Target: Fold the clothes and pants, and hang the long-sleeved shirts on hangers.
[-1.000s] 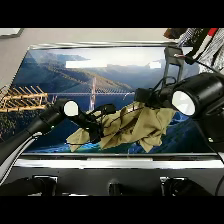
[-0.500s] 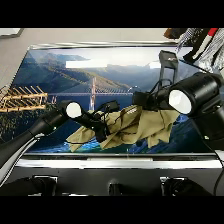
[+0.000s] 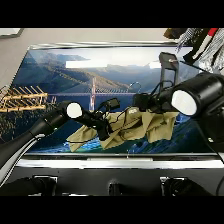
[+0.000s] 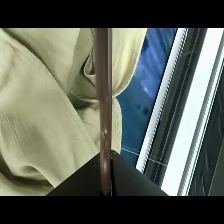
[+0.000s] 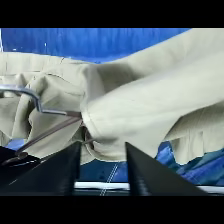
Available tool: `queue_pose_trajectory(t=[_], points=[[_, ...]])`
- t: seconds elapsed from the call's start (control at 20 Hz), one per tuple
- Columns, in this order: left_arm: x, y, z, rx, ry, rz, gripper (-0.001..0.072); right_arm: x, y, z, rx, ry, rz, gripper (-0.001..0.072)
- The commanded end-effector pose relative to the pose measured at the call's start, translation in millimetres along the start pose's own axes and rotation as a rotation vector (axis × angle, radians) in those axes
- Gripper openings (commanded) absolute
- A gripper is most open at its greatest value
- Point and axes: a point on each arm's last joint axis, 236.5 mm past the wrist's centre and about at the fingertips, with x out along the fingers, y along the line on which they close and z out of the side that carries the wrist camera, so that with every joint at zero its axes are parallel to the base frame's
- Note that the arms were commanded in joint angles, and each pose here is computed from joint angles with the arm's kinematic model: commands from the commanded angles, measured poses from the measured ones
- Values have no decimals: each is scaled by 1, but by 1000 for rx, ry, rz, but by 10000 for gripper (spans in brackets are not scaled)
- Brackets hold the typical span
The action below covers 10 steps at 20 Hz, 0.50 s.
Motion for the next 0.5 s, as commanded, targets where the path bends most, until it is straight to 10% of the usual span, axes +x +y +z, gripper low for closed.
queue_pose_trajectory(t=[0.0, 0.35, 0.45], points=[[0, 1, 2, 0, -6, 6, 18, -17, -11, 7, 4, -59, -12, 427], [0, 1, 1, -1, -3, 3, 18, -72, -82, 39, 169, -260, -211, 436], [0, 1, 1, -1, -3, 3, 18, -56, -82, 22, 180, -86, -176, 534]])
